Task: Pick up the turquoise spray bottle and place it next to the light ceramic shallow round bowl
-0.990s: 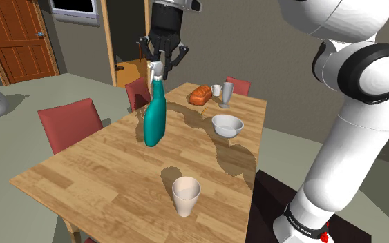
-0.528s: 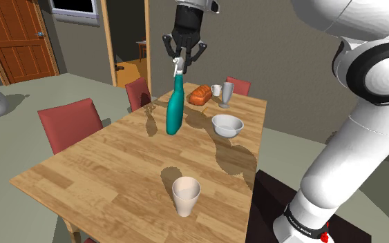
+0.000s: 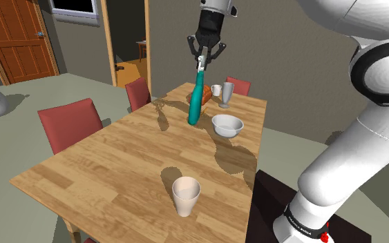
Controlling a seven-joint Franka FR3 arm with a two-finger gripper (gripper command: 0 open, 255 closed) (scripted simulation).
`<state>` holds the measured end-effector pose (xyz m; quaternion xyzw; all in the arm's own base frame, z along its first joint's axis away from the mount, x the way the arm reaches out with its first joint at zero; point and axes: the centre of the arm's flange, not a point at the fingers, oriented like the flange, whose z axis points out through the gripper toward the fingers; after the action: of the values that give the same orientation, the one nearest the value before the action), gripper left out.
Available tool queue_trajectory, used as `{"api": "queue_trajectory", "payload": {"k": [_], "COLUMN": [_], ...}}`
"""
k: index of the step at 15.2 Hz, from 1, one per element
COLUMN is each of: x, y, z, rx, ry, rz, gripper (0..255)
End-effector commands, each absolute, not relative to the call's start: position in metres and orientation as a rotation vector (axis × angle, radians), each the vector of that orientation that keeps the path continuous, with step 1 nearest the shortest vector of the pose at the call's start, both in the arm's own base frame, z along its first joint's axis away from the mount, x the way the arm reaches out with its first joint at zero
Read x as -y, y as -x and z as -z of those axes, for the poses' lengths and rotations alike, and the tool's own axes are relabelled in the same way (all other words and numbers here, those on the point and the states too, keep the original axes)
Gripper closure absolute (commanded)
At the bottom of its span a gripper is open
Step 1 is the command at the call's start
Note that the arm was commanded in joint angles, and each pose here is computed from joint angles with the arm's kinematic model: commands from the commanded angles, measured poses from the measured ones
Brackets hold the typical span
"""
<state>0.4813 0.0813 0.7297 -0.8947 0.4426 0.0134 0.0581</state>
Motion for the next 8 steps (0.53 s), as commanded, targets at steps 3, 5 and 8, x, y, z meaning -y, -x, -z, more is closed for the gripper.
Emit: {"api": "queue_trajectory", "payload": {"k": [3,5,8], "x": [-0.027,-0.001,0.039], "y": [-0.482,-0.482,-0.482], "z": [-0.729,-0.729,-0.729], "rx": [-1.339,-1.339,-1.339], "ry": [2.712,2.712,2.712], "rz": [-0.041,-0.041,-0.041], "gripper": [255,255,255]}}
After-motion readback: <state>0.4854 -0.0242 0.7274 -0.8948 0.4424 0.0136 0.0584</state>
